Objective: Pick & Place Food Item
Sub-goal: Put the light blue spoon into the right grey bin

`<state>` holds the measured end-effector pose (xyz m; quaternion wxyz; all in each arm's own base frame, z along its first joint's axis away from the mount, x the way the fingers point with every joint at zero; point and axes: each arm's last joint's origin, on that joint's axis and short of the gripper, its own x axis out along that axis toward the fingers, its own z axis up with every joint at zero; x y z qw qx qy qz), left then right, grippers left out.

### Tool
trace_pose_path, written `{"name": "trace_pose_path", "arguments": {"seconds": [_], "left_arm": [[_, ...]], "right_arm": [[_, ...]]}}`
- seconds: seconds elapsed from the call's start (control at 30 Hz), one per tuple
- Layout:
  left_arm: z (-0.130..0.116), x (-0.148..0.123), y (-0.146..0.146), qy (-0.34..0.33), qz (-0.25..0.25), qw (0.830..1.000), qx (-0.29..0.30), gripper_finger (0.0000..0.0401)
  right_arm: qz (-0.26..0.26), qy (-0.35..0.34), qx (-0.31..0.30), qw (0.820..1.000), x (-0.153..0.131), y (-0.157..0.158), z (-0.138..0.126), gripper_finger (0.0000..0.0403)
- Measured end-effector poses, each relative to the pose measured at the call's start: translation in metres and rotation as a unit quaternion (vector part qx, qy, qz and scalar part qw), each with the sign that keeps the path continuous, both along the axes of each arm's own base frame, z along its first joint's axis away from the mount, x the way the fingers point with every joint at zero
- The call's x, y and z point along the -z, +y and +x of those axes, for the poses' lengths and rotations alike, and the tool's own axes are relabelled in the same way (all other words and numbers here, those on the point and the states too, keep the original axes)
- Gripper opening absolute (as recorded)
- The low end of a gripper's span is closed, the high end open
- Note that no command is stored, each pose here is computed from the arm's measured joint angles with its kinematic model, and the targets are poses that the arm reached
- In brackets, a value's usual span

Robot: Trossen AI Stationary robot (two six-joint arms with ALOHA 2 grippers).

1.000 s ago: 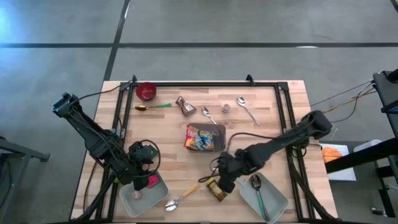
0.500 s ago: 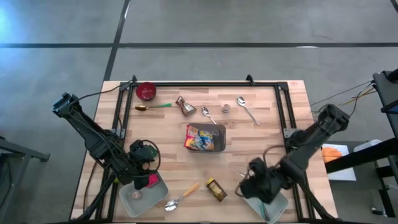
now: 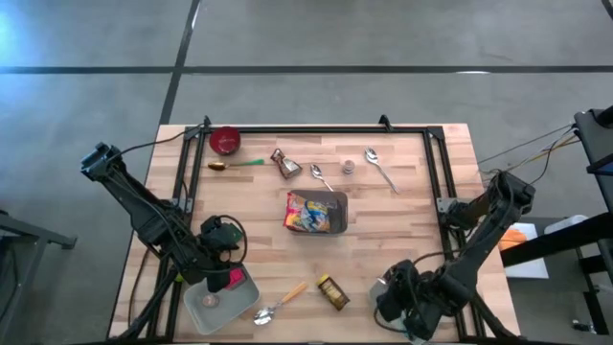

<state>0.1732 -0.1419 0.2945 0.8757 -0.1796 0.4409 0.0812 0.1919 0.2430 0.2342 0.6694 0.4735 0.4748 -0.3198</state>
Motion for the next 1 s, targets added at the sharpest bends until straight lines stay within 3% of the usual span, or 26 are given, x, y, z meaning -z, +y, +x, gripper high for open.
{"name": "trace_pose_path", "arguments": {"seconds": [0.33, 0.77, 1.0], "left_arm": [[0.002, -0.001, -0.001, -0.007, -0.014, 1.000, -0.001, 0.0249], [0.002, -0.002, -0.002, -0.010, -0.017, 1.000, -0.001, 0.0248], [0.002, -0.002, -0.002, -0.009, -0.017, 1.000, -0.001, 0.0248]], "right_arm": [[-0.030, 0.013, 0.000, 0.999, 0.024, 0.020, -0.012, 0.0024], [-0.073, 0.044, 0.007, 0.996, 0.058, 0.016, -0.017, 0.0024], [-0.065, 0.043, 0.004, 0.997, 0.073, 0.015, -0.018, 0.0024]]}}
